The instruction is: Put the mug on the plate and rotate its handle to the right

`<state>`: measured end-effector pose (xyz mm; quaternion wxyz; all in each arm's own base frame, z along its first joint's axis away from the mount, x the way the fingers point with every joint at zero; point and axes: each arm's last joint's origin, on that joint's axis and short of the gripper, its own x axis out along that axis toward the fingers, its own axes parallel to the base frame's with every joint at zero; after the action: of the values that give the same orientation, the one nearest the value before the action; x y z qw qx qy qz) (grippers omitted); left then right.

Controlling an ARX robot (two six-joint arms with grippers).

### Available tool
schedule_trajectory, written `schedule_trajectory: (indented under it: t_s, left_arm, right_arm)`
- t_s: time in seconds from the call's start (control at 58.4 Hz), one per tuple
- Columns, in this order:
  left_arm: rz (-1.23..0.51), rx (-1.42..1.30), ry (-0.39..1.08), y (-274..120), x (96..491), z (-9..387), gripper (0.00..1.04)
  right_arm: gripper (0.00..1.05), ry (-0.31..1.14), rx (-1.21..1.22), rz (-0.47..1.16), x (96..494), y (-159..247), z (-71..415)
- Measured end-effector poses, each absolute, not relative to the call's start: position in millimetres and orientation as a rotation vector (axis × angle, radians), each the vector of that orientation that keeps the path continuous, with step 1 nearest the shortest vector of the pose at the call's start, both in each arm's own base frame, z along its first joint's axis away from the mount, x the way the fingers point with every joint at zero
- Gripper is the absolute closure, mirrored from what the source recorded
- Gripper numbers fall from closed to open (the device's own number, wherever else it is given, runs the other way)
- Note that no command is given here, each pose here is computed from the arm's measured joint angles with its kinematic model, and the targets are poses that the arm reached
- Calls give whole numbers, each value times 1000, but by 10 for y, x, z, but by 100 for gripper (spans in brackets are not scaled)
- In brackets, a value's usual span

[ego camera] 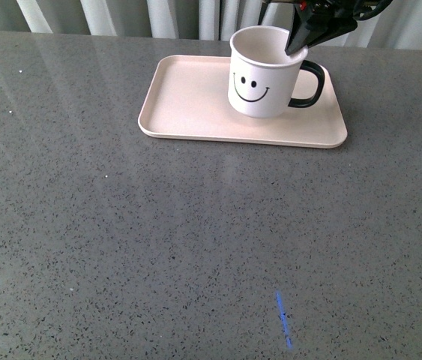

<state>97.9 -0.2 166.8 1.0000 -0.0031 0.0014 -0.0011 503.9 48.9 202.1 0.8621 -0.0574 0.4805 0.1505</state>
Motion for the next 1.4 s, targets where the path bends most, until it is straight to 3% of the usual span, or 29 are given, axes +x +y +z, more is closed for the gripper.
schedule_trajectory:
  t_s: [0.206, 0.497, 1.405]
  left_arm:
    - [-2, -6, 3, -2, 979, 1668, 9]
    - [-2, -6, 3, -2, 979, 1668, 9]
    - [-2, -6, 3, -2, 979, 1668, 9]
  right_arm:
    - [103, 948, -246, 431, 5107, 336, 2198]
    - [103, 958, -307, 548, 5171, 372, 2012]
    - [103, 990, -357, 608, 5259, 388, 1796]
